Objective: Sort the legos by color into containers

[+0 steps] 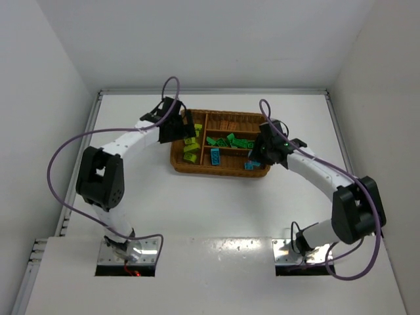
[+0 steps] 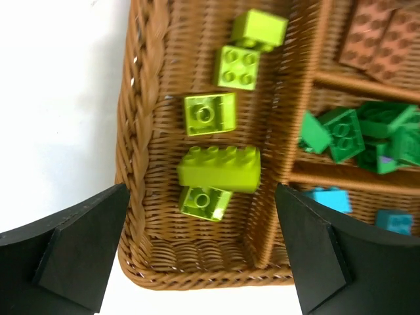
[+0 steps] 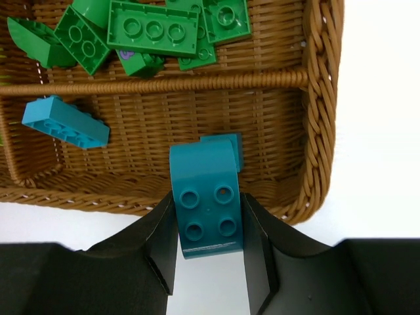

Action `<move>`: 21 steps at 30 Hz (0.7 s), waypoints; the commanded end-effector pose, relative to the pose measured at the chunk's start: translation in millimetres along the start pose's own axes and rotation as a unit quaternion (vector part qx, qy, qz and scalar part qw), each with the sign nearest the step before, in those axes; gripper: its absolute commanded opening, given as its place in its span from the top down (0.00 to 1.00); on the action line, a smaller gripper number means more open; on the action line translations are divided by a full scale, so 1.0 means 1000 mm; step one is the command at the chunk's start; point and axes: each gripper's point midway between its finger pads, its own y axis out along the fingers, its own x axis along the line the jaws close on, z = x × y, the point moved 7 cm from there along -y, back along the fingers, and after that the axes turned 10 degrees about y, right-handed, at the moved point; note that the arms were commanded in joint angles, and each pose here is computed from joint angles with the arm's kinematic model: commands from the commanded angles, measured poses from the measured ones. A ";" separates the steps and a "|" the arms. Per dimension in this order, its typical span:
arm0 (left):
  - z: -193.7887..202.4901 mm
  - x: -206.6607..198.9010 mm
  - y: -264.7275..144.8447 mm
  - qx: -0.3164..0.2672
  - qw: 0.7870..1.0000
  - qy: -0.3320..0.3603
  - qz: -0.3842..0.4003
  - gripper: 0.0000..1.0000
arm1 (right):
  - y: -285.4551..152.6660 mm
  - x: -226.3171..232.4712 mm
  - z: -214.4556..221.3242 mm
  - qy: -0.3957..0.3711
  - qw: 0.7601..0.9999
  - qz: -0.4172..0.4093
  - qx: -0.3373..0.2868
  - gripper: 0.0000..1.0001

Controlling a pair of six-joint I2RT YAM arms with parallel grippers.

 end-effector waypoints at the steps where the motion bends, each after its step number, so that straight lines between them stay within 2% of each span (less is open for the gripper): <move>1: -0.036 -0.019 -0.047 -0.072 0.997 0.014 0.033 0.00 | 0.002 0.023 -0.023 -0.001 0.999 -0.030 -0.034 0.86; 2: -0.038 -0.022 -0.054 -0.079 0.996 0.016 0.039 0.00 | 0.005 0.022 -0.021 -0.001 0.999 -0.027 -0.030 0.86; 4: -0.044 -0.022 -0.074 -0.098 0.994 0.009 0.047 0.00 | 0.008 0.026 -0.020 -0.005 0.999 -0.027 -0.026 0.79; 5: -0.046 -0.023 -0.081 -0.104 0.993 0.008 0.055 0.00 | 0.013 0.026 -0.020 -0.005 0.999 -0.026 -0.025 0.61; 8: -0.046 -0.024 -0.099 -0.114 0.991 0.004 0.072 0.00 | 0.016 0.030 -0.022 -0.006 1.000 -0.024 -0.016 0.38; 9: -0.045 -0.023 -0.101 -0.115 0.991 0.004 0.073 0.00 | 0.017 0.031 -0.019 -0.011 1.000 -0.017 -0.011 0.26; 11: -0.040 -0.022 -0.110 -0.115 0.990 0.000 0.079 0.00 | 0.011 0.030 -0.021 -0.016 1.000 0.002 -0.024 0.12; 13: -0.038 -0.021 -0.116 -0.118 0.989 0.000 0.085 0.00 | 0.001 0.031 -0.027 -0.018 0.999 0.010 -0.046 0.08; 15: -0.036 -0.021 -0.123 -0.121 0.988 -0.005 0.092 0.00 | -0.021 0.026 -0.042 0.000 0.995 0.040 -0.095 0.07; 16: -0.034 -0.019 -0.130 -0.127 0.987 -0.005 0.094 0.00 | -0.028 0.020 -0.050 0.002 0.990 0.068 -0.126 0.05; 18: -0.029 -0.020 -0.136 -0.127 0.987 -0.002 0.098 0.00 | -0.046 0.007 -0.052 0.019 0.983 0.108 -0.150 0.02; 21: -0.020 -0.014 -0.145 -0.130 0.987 -0.003 0.094 0.00 | -0.065 -0.015 -0.054 0.044 0.965 0.177 -0.188 0.02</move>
